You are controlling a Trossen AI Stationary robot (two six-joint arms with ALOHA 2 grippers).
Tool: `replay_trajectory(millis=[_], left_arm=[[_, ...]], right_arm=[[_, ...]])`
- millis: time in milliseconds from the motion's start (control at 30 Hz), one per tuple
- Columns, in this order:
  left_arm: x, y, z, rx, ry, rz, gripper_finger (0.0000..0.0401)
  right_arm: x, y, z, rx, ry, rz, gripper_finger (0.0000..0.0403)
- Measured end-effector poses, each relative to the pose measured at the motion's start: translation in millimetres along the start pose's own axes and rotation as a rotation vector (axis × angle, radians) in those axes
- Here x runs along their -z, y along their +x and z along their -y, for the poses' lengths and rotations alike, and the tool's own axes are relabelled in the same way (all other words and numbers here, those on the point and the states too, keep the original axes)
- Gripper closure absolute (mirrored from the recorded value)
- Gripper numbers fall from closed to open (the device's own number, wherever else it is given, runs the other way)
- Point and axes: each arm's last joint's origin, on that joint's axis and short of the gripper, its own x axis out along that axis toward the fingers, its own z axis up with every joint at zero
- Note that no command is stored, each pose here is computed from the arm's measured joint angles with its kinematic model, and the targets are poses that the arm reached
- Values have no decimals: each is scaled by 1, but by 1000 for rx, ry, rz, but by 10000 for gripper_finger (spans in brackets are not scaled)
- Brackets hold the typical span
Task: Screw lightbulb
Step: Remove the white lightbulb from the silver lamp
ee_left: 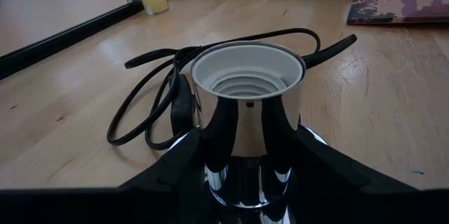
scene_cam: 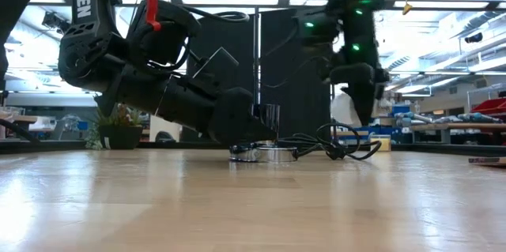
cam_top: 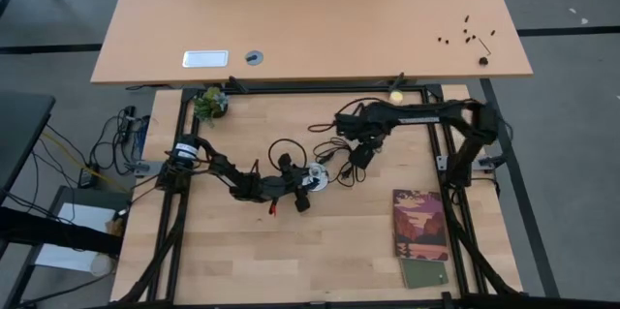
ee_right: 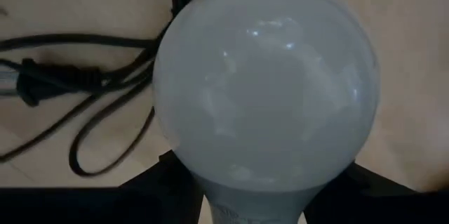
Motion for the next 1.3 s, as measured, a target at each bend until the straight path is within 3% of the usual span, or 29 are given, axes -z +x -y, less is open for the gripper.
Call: replay_trajectory(millis=[233,533,733,1033,1300], left_arm=[[0,0,0,3,10,-1,211],[0,0,0,27,22,-3,211],[3,1,-2,23,31,-40,198],[3,0,-3,8,20,-60,107],[-16,-16,-4,13,50,-172,106]], right_arm=[[37,30,16,-161,179,93,207],[64,58,23,-245,339,127,207],[71,74,21,-257,304,158,194],[69,68,26,-216,244,226,115],[75,46,34,-245,194,333,85]])
